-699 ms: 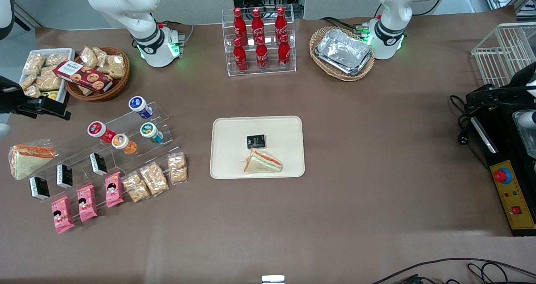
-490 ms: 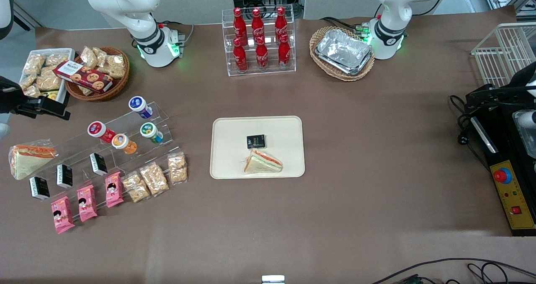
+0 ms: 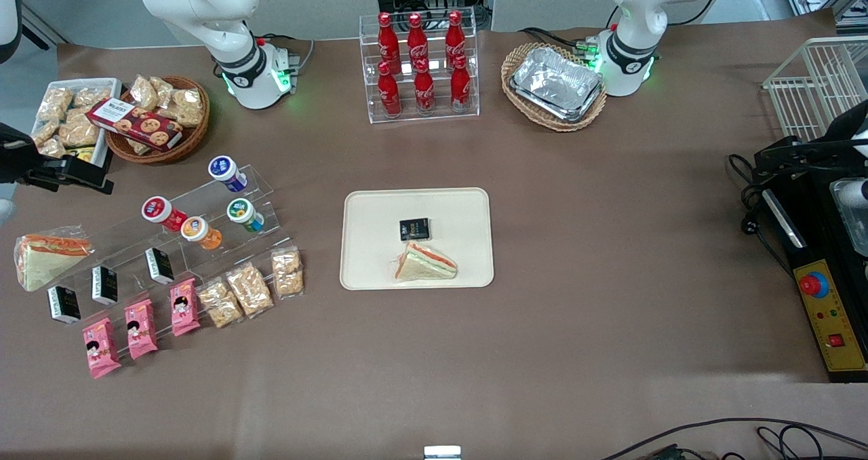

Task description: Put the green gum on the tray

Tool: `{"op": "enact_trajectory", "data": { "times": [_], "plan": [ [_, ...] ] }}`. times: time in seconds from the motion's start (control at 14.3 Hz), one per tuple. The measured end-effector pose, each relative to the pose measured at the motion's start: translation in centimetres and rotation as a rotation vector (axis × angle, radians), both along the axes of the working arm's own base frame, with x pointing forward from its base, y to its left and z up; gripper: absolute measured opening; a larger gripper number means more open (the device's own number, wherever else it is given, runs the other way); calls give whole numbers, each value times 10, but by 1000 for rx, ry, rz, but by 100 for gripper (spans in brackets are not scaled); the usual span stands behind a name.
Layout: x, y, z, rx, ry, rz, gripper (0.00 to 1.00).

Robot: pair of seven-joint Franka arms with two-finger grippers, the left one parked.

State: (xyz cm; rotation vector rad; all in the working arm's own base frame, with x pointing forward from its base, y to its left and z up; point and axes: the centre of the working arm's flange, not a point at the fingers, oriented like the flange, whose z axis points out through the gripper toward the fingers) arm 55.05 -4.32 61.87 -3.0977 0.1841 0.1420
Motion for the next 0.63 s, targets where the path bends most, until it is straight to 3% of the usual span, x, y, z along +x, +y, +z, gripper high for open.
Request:
{"op": "enact_trajectory", "data": {
  "times": [0.63],
  "plan": [
    [-9,0,12,1,6,0,100]
  ]
}}
